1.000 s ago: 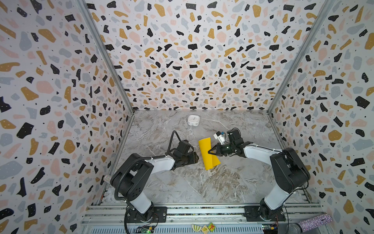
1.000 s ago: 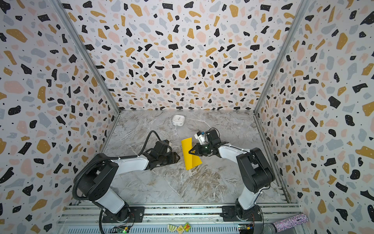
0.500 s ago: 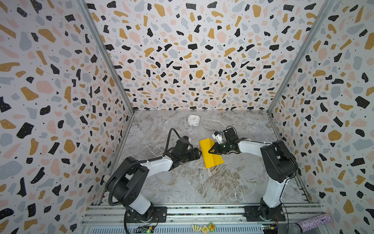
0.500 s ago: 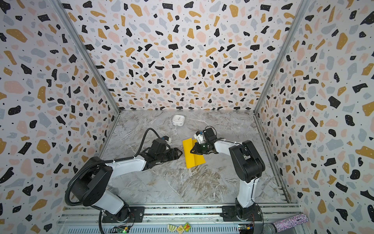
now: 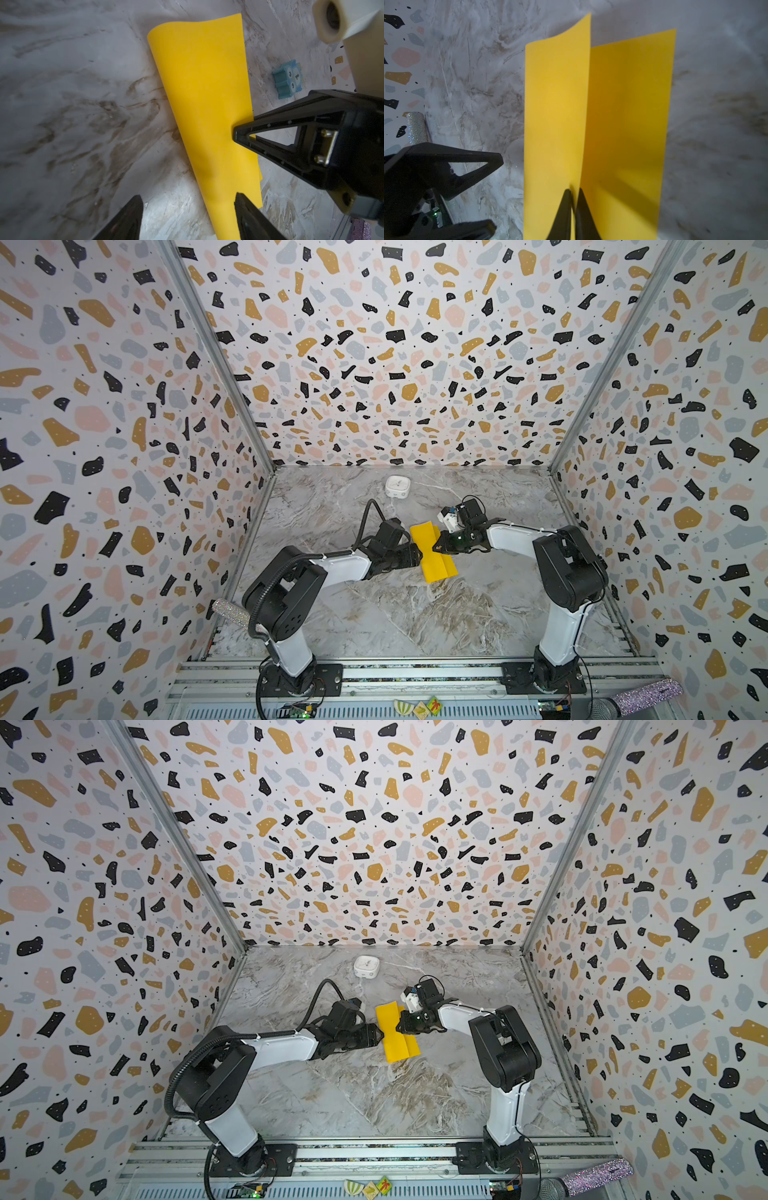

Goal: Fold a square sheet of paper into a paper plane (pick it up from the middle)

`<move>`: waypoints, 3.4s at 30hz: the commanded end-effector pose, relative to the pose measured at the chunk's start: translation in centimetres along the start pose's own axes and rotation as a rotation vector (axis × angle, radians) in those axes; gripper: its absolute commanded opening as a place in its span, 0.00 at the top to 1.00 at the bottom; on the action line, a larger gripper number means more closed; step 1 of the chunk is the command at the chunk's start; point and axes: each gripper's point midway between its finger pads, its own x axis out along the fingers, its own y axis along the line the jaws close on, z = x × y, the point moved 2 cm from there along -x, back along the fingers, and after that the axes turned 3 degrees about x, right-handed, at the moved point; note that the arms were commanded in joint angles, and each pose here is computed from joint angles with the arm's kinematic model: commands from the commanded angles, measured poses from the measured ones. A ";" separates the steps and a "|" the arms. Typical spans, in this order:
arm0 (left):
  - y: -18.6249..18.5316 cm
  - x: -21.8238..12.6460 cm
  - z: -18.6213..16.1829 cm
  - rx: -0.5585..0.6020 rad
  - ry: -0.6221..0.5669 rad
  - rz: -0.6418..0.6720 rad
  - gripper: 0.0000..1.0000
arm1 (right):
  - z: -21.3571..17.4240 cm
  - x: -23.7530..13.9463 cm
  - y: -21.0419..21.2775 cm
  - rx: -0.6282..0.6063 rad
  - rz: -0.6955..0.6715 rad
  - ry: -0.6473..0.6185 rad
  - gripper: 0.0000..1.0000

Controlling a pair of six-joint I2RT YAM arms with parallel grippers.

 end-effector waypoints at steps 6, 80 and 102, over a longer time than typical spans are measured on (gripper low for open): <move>-0.5 1.6 0.4 0.045 0.028 0.064 0.34 | 0.9 -0.5 -1.4 -0.013 -0.117 -0.015 0.93; -0.1 6.5 -2.0 0.262 0.286 0.194 0.55 | -3.8 -4.7 -2.4 0.272 0.166 -0.062 0.68; 2.6 6.8 -3.9 0.261 0.354 0.311 0.54 | -1.1 -5.8 -4.3 0.279 0.043 -0.141 0.59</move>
